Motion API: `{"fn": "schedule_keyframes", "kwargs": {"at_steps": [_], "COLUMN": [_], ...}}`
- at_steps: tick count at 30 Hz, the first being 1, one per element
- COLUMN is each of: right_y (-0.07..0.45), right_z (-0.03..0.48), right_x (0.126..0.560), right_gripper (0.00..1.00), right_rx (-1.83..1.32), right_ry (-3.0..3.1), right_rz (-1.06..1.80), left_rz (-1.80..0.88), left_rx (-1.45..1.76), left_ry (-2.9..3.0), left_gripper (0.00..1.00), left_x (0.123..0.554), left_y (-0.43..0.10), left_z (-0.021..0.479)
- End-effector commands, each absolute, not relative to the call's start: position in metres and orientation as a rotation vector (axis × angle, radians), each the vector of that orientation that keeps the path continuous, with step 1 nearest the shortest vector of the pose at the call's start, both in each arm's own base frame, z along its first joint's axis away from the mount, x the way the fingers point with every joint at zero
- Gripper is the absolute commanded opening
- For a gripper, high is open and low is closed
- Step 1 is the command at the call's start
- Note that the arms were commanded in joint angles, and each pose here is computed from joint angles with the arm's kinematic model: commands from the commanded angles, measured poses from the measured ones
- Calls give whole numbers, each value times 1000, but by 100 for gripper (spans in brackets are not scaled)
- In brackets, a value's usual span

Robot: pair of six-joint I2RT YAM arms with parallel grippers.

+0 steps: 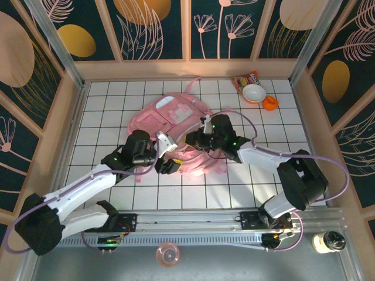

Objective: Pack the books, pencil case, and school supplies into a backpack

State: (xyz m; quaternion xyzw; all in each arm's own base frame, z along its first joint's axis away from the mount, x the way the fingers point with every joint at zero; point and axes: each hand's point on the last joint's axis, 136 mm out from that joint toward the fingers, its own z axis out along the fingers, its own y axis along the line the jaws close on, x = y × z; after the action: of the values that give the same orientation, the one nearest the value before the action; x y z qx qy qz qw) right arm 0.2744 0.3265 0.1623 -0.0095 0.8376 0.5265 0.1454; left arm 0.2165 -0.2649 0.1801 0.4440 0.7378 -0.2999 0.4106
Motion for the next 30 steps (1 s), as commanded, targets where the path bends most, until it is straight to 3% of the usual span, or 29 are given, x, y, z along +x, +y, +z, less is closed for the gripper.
{"fn": "schedule_keyframes", "kwargs": {"at_steps": [1, 5, 12, 14, 17, 19, 20, 22, 24, 30], "right_y": [328, 331, 338, 339, 337, 329, 323, 304, 283, 254], "right_z": [192, 193, 206, 209, 210, 207, 205, 196, 192, 192], "right_x": [257, 254, 254, 255, 257, 258, 259, 261, 263, 227], "right_gripper": [0, 0, 0, 0, 0, 11, 18, 30, 35, 40], "right_rx": [-375, -435, -462, -461, -453, -428, -405, -336, -264, -270], "right_ry": [2337, 2341, 2312, 2302, 2297, 2311, 2321, 2365, 2377, 2371], "right_rz": [1570, 1594, 1654, 1662, 1641, 1567, 1512, 1348, 1160, 896], "left_rz": [-483, -302, -329, -322, -326, -339, -349, -384, -418, -492], "left_rx": [1232, 1344, 1477, 1459, 1413, 1388, 1381, 1378, 1365, 1347], "left_ry": [1711, 1624, 1571, 1567, 1546, 1552, 1558, 1583, 1614, 1679], "left_gripper": [76, 80, 76, 65, 40, 12, 4, 0, 0, 0], "left_x": [230, 239, 251, 258, 264, 265, 264, 260, 258, 251], "left_y": [-248, -241, -266, -270, -274, -274, -275, -275, -276, -276], "left_z": [192, 180, 153, 152, 159, 162, 162, 160, 158, 152]}}
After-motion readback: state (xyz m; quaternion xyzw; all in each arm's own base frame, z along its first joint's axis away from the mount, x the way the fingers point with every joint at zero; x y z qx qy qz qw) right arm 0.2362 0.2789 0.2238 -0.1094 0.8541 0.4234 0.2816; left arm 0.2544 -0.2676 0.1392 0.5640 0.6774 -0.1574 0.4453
